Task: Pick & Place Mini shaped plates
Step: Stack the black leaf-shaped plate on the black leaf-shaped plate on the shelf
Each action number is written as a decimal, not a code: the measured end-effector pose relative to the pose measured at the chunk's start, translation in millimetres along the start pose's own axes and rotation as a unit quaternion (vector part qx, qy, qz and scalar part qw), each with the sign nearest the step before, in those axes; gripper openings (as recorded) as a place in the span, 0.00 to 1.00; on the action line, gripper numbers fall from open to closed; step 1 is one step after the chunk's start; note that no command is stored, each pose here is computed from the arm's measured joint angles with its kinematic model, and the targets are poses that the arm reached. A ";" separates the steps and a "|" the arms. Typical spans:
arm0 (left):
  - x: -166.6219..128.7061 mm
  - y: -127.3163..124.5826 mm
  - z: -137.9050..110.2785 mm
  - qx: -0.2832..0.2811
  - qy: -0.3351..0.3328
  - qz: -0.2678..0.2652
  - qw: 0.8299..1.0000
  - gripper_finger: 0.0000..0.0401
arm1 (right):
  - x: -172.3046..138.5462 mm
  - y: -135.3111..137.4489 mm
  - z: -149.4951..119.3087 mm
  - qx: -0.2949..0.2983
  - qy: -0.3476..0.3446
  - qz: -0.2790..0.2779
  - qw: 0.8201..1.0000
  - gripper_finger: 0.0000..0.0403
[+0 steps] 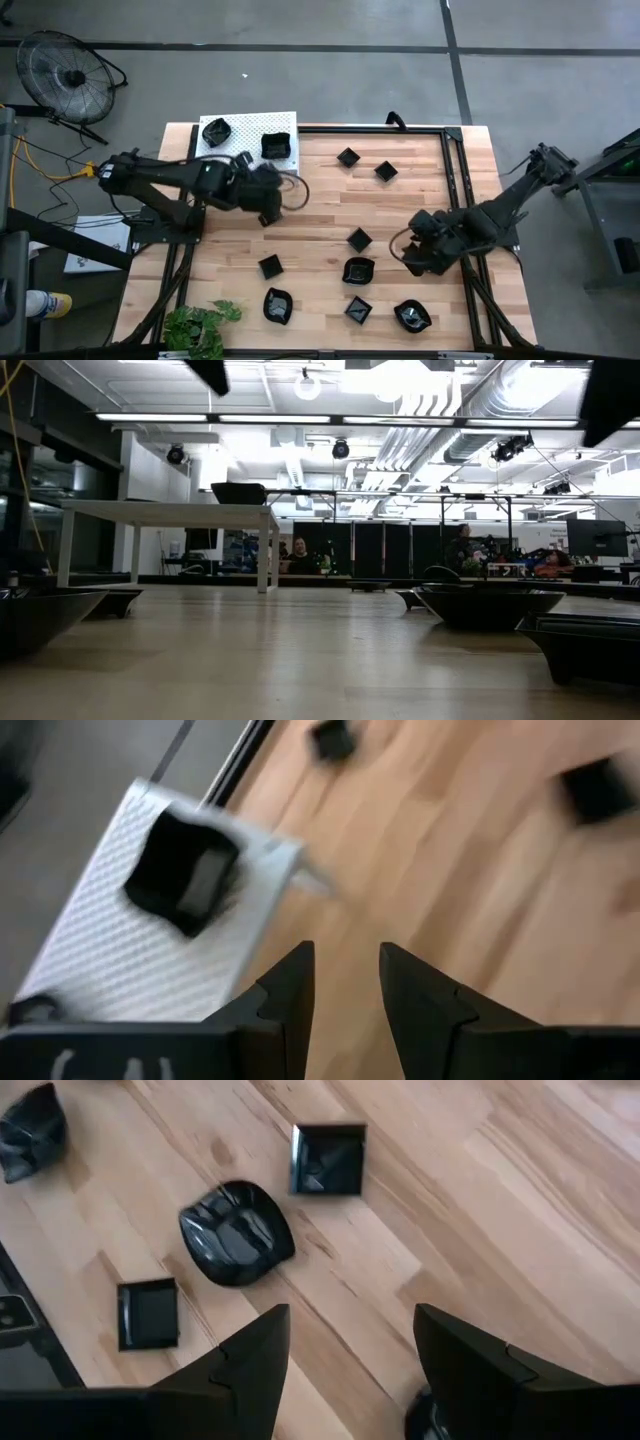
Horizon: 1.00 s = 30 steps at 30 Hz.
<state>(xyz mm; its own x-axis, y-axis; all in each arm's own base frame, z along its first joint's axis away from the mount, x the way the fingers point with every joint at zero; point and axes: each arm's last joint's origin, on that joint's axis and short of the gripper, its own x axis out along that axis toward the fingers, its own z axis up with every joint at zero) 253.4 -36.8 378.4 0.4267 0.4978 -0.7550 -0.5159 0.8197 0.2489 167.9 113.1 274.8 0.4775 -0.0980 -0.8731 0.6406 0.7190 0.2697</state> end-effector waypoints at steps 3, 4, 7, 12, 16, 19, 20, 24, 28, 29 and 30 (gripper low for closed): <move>-9.8 -15.9 2.4 -0.008 -0.053 -0.030 0.998 0.28 | 0.6 -0.1 -10.8 0.006 0.013 -0.020 1.000 0.52; -13.2 -20.8 3.0 -0.008 -0.070 -0.038 0.997 0.28 | 1.8 0.3 -14.4 0.008 0.019 -0.030 0.999 0.52; -23.7 -34.0 4.6 0.002 -0.119 -0.059 0.991 0.28 | 9.7 3.5 -25.2 0.006 0.033 -0.063 0.997 0.52; -39.0 -49.4 6.9 0.037 -0.186 -0.078 0.979 0.28 | 32.1 9.2 -43.7 0.025 0.112 -0.147 0.982 0.52; -45.2 -54.1 7.5 0.070 -0.215 -0.068 0.972 0.28 | 48.7 13.3 -54.9 0.042 0.138 -0.198 0.969 0.52; -45.7 -54.3 9.2 0.068 -0.222 -0.067 0.970 0.28 | 57.6 16.4 -58.8 0.061 0.150 -0.214 0.963 0.52; -45.5 -54.1 9.1 0.070 -0.221 -0.067 0.971 0.28 | 59.9 17.8 -59.2 0.066 0.151 -0.212 0.963 0.52; -45.2 -54.0 8.6 0.096 -0.220 -0.062 0.969 0.28 | 67.3 21.0 -62.0 0.082 0.157 -0.217 0.960 0.52; -45.2 -54.0 8.6 0.110 -0.221 -0.059 0.967 0.28 | 76.8 23.6 -64.5 0.085 0.162 -0.227 0.957 0.52; -45.2 -54.1 8.6 0.116 -0.221 -0.057 0.967 0.28 | 80.1 24.7 -64.7 0.087 0.161 -0.227 0.957 0.52; -45.3 -54.0 8.7 0.121 -0.222 -0.056 0.966 0.28 | 83.7 25.8 -65.1 0.087 0.161 -0.228 0.956 0.52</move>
<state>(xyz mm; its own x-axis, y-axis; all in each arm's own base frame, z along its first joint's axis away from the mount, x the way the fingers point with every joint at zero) 268.4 -101.2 404.4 0.7737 0.4305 -0.4648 -0.2821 0.8910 0.3557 185.2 168.2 182.3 -0.0667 -0.1367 -0.9884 0.8422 0.5234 -0.1292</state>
